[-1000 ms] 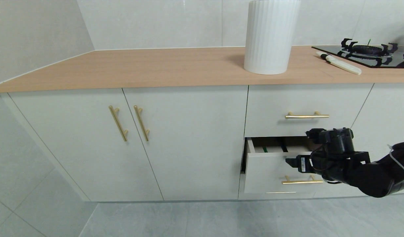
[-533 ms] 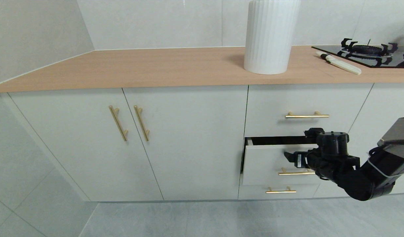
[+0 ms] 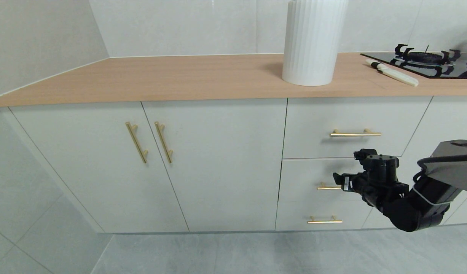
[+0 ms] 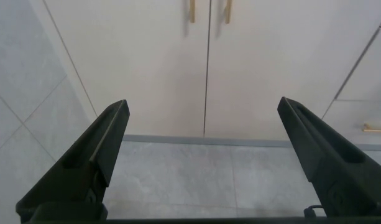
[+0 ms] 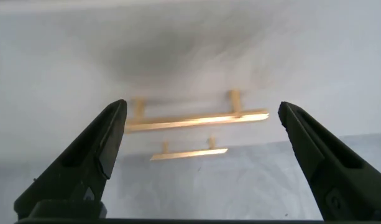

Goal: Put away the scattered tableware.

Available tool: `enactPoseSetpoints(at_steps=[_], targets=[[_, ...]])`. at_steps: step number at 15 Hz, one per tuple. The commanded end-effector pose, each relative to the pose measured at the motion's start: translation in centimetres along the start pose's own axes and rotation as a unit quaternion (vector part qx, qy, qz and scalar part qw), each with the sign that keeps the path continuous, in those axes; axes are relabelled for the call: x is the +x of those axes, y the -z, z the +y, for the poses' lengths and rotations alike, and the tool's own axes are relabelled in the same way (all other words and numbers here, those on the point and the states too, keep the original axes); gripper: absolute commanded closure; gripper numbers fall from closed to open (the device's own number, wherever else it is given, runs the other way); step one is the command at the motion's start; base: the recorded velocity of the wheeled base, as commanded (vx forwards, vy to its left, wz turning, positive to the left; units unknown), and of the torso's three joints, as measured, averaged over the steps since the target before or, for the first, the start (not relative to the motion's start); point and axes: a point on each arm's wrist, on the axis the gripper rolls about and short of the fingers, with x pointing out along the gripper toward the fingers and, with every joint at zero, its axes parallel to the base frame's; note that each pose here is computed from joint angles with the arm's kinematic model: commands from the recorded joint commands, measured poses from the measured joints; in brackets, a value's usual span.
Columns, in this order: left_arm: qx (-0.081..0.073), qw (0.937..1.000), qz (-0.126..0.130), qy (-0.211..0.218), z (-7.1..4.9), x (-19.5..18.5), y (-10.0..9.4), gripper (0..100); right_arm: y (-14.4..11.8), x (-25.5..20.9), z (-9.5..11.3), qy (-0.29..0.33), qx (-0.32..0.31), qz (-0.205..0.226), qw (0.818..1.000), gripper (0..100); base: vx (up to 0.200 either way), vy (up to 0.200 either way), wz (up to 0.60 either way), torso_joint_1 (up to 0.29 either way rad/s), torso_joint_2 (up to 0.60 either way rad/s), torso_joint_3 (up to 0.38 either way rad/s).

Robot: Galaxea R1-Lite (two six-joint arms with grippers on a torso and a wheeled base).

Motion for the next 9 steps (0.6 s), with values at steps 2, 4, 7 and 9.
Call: enactPoseSetpoints(at_steps=[2,4,7,9], targets=[[0.0,1.0,0.001,0.0,0.0,0.0,0.0,0,0.1,1.3,0.2,0.015,0.008,-0.022,1.0,0,0.0,0.0,0.0,0.0,0.0,0.0],[0.0,1.0,0.001,0.0,0.0,0.0,0.0,0,0.5,2.4,0.4,0.031,0.013,-0.042,0.999,0,0.0,0.0,0.0,0.0,0.0,0.0],[0.0,1.0,0.001,0.0,0.0,0.0,0.0,0,0.6,3.2,0.5,0.045,0.016,-0.051,0.998,0,0.0,0.0,0.0,0.0,0.0,0.0],[0.0,1.0,0.001,0.0,0.0,0.0,0.0,0,0.5,3.2,0.3,0.048,0.018,-0.052,0.997,0,0.0,0.0,0.0,0.0,0.0,0.0]])
